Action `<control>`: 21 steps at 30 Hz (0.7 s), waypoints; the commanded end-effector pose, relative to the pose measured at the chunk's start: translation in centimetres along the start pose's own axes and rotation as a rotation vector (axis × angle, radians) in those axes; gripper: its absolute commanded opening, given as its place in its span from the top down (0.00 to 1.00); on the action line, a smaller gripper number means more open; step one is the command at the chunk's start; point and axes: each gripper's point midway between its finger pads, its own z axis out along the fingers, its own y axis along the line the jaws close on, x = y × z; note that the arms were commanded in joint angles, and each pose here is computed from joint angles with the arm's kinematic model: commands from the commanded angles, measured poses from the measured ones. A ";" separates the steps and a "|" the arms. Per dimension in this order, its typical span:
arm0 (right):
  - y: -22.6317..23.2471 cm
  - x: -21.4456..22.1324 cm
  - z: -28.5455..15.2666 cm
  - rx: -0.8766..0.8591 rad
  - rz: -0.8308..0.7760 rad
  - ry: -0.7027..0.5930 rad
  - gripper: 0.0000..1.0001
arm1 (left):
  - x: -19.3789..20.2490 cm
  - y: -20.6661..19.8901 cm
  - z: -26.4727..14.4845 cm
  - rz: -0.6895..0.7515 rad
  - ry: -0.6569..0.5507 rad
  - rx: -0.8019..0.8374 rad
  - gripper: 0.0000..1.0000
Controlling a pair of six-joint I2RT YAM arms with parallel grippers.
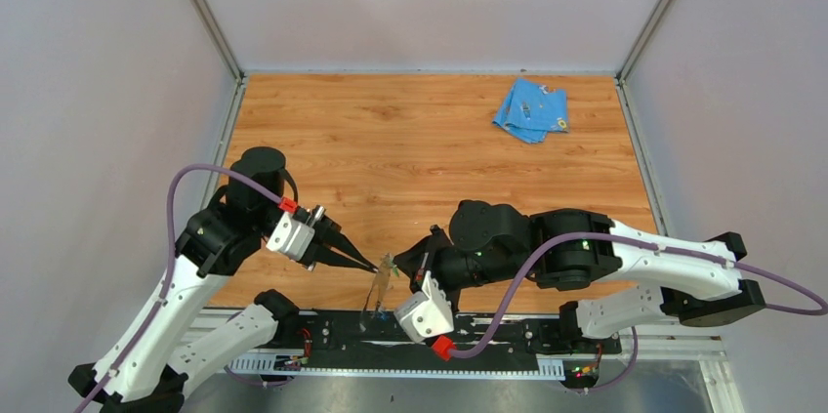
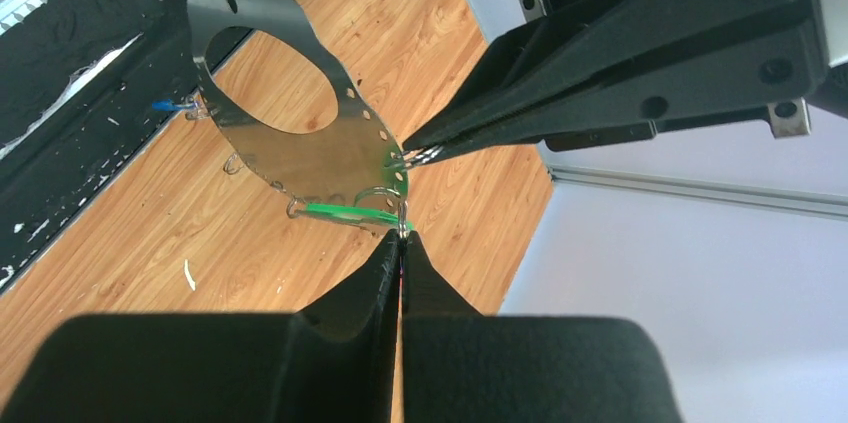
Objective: Put the keys on the keyring
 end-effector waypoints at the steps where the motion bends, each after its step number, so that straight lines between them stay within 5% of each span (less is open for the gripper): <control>1: 1.0 -0.3 -0.4 -0.026 -0.016 -0.014 1.00 | -2.3 -0.7 0.3 -0.036 -0.072 0.092 1.00; 21: 0.4 -1.4 -0.5 0.003 -0.006 -0.075 1.00 | -1.7 -0.4 0.5 -0.106 -0.075 0.108 1.00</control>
